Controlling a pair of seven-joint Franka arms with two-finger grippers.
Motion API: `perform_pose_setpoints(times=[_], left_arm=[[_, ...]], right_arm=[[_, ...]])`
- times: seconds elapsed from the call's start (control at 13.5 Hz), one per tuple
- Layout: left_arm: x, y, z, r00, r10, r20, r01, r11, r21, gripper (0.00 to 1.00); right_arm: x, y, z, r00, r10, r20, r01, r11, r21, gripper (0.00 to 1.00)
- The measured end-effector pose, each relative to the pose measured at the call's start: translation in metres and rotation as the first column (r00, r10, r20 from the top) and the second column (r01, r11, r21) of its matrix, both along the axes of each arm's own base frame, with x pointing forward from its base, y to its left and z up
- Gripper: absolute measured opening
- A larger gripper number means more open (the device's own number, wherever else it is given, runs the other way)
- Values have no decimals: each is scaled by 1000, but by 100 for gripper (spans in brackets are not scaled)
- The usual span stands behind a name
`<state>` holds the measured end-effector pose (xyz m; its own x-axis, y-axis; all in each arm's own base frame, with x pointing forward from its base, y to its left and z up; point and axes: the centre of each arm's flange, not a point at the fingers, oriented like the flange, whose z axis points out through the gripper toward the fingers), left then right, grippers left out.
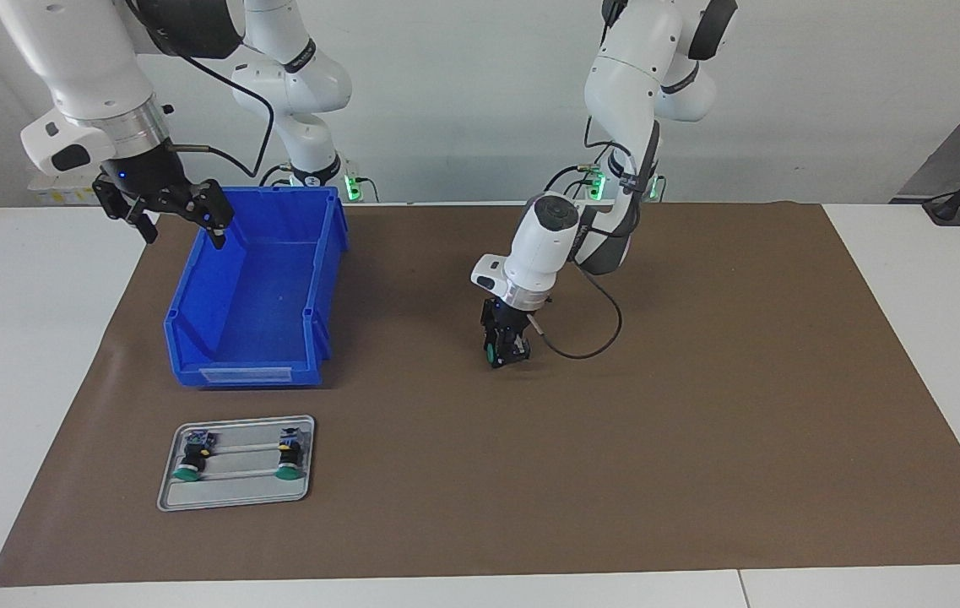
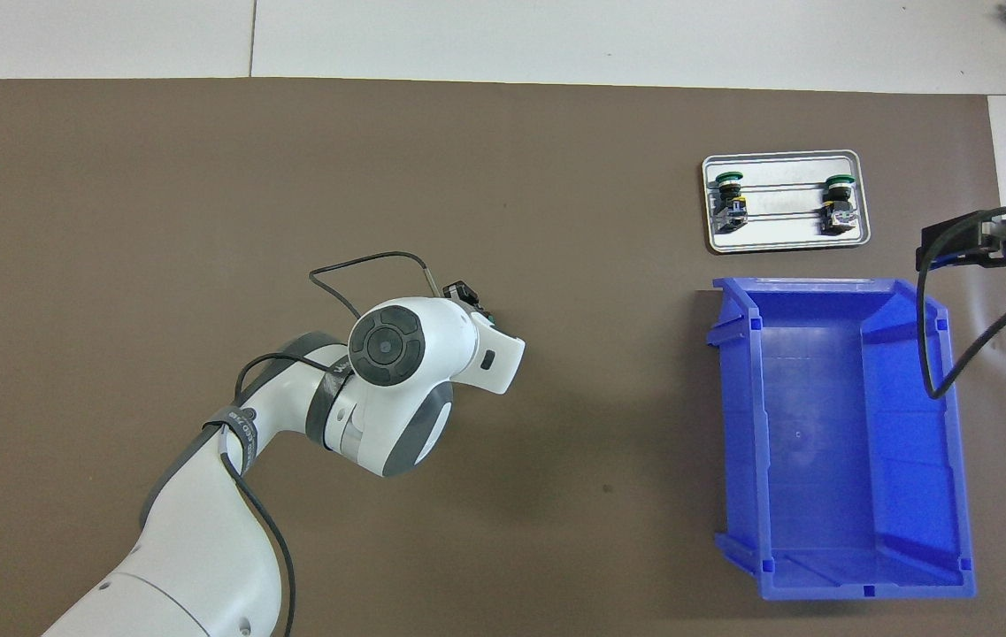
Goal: Place and press button with both arms
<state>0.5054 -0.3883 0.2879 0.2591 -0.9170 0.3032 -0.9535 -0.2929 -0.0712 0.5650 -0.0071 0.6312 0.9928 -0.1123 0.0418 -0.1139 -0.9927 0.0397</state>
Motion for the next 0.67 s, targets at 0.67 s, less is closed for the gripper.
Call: perform_pose_setpoints(times=[0.67], left_arm=[[11,6,7,1000,15,21,-15,1000,-7,41]], right_arm=[[0,3,0,1000,5,0,-5,1000,0,100]])
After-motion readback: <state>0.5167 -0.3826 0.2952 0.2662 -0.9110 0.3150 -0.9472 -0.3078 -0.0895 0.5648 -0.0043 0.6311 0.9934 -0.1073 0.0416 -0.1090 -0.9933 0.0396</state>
